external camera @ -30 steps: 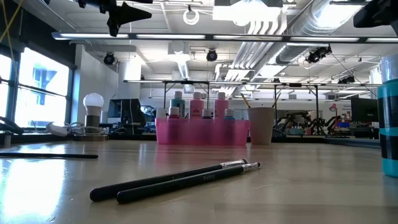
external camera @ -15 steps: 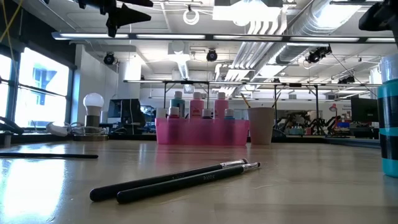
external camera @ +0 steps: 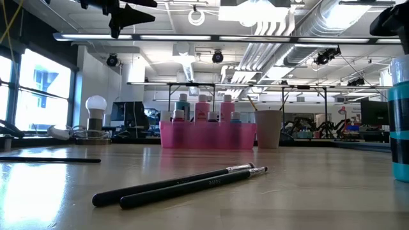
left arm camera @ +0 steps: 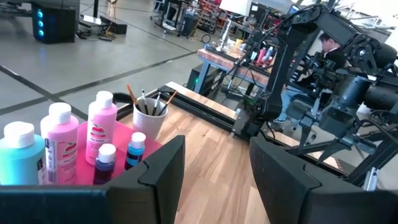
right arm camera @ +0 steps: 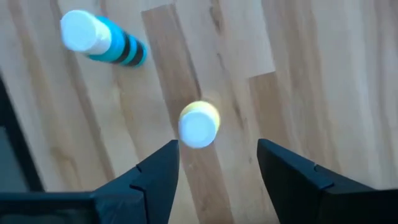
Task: Pick & Place Paint Supplies
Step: Put the small yellow paint bottle into the pink bin, then put the orange paintbrush into the white cup
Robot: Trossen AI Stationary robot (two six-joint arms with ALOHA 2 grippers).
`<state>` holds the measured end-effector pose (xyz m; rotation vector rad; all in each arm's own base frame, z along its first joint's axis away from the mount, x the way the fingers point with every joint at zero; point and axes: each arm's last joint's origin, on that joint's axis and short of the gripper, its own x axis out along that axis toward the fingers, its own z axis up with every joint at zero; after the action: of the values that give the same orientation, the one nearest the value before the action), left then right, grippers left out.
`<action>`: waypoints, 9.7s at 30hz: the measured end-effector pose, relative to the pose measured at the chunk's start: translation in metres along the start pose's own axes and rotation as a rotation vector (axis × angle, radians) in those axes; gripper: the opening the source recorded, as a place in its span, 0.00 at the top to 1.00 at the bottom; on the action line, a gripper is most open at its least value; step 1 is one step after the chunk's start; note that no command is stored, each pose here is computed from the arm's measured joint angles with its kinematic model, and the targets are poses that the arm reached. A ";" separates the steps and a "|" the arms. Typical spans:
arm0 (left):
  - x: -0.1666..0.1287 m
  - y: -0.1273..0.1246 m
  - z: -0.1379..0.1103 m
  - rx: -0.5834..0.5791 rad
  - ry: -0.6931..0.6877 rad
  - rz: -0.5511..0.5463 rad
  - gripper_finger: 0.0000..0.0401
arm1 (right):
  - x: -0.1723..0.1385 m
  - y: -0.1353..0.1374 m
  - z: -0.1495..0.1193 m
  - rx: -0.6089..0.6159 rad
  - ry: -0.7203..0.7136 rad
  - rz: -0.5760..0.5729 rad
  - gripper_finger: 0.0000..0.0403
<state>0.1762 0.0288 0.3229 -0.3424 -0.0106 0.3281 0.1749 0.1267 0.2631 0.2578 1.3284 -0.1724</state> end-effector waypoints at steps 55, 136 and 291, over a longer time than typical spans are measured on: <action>0.000 0.002 -0.006 -0.011 0.066 0.023 0.56 | 0.046 0.013 0.003 -0.039 0.040 -0.065 0.65; -0.004 0.004 -0.026 -0.075 0.324 -0.065 0.56 | -0.038 -0.155 0.258 0.164 -0.270 -0.121 0.70; -0.101 0.028 -0.012 0.057 0.168 0.176 0.56 | -0.158 -0.154 0.201 -0.068 -0.678 0.016 1.00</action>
<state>0.0723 0.0182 0.3071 -0.3144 0.1938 0.4723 0.2840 -0.0817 0.4468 0.1322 0.6574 -0.1803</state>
